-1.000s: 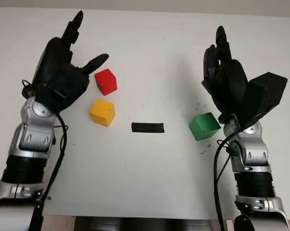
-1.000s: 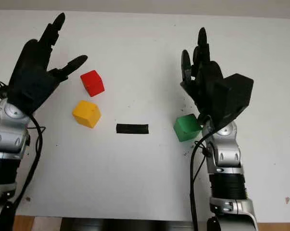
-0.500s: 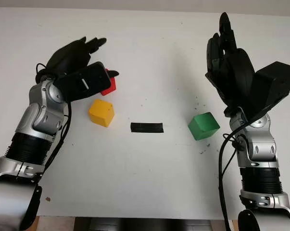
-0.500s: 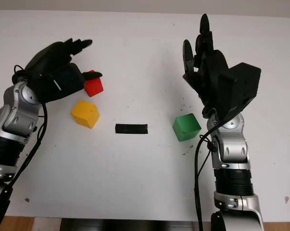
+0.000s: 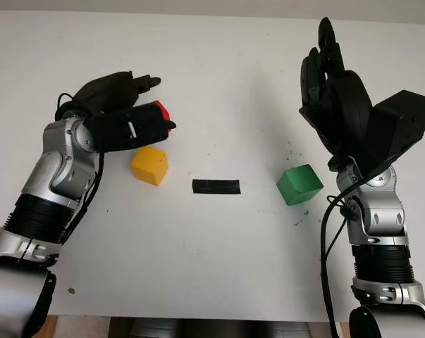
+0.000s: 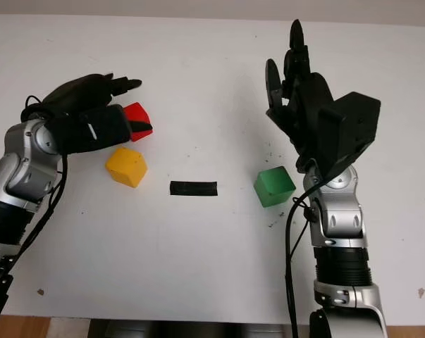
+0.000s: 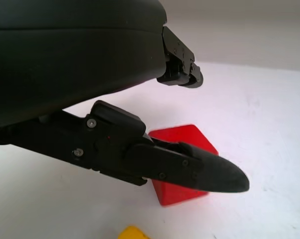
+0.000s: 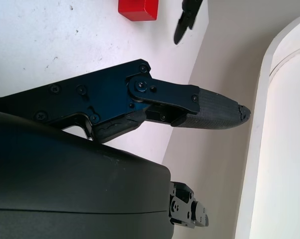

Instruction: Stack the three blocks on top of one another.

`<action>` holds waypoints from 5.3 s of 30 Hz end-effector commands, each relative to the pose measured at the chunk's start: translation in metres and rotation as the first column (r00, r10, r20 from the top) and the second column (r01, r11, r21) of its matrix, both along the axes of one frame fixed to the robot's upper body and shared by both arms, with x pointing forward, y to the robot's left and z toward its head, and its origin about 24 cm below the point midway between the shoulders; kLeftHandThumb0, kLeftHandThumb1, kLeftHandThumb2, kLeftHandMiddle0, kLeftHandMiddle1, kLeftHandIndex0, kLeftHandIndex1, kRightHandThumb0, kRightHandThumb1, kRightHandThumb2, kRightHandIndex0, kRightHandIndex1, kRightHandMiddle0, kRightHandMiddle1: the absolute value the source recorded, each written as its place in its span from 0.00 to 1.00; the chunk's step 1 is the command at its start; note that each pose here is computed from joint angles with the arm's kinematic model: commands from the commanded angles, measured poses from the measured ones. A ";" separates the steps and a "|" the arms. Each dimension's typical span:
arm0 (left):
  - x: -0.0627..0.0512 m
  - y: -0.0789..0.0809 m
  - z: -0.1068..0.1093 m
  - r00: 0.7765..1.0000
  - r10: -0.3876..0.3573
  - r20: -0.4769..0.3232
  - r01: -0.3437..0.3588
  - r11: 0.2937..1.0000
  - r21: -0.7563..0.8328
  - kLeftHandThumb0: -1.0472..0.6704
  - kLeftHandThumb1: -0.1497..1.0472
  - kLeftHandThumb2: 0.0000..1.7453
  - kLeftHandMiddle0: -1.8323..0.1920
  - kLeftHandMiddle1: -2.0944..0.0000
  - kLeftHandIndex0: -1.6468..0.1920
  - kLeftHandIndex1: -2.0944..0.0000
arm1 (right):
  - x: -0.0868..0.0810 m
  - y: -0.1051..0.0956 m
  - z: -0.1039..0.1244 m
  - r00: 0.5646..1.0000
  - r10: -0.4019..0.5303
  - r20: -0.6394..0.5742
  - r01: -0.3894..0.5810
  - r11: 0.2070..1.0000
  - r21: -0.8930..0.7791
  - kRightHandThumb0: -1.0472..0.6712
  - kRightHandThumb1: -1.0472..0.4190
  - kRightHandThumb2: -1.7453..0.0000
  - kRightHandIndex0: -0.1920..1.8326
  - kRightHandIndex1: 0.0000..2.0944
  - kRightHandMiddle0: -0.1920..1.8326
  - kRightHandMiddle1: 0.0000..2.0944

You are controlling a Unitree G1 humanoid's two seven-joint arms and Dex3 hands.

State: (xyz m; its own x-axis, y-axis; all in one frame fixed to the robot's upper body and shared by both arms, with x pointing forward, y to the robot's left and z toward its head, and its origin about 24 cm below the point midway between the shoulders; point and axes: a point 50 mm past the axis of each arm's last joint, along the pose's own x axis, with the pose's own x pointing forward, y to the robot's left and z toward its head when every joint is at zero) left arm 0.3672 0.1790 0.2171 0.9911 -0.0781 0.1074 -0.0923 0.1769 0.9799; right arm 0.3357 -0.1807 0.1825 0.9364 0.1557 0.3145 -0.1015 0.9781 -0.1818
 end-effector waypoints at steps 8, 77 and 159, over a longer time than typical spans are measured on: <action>0.002 -0.007 -0.009 0.990 0.045 0.130 -0.067 0.984 0.165 0.11 1.00 0.09 0.94 0.98 0.81 0.98 | -0.001 -0.002 0.003 1.000 -0.006 0.012 0.006 1.000 -0.010 0.18 0.00 0.64 0.00 0.00 0.00 0.00; 0.002 -0.008 -0.017 0.989 -0.054 0.140 0.025 0.978 0.205 0.40 1.00 0.10 0.73 0.97 0.73 0.37 | -0.002 -0.002 0.000 1.000 -0.011 0.004 0.011 1.000 -0.018 0.18 0.00 0.66 0.00 0.00 0.00 0.00; -0.060 -0.059 -0.040 0.873 -0.485 0.049 0.480 0.873 0.089 0.35 1.00 0.20 0.79 0.97 0.78 0.17 | -0.003 0.001 0.000 1.000 -0.019 -0.025 0.019 1.000 -0.004 0.17 0.00 0.70 0.00 0.00 0.00 0.00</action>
State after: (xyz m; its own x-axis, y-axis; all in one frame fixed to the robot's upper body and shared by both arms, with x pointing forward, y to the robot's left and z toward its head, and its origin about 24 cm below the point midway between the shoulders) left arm 0.3085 0.1211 0.1746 0.8223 -0.5503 0.1447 -0.0704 0.1540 0.9856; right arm 0.3356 -0.1795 0.1805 0.9520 0.1342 0.2750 -0.0869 0.9803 -0.1777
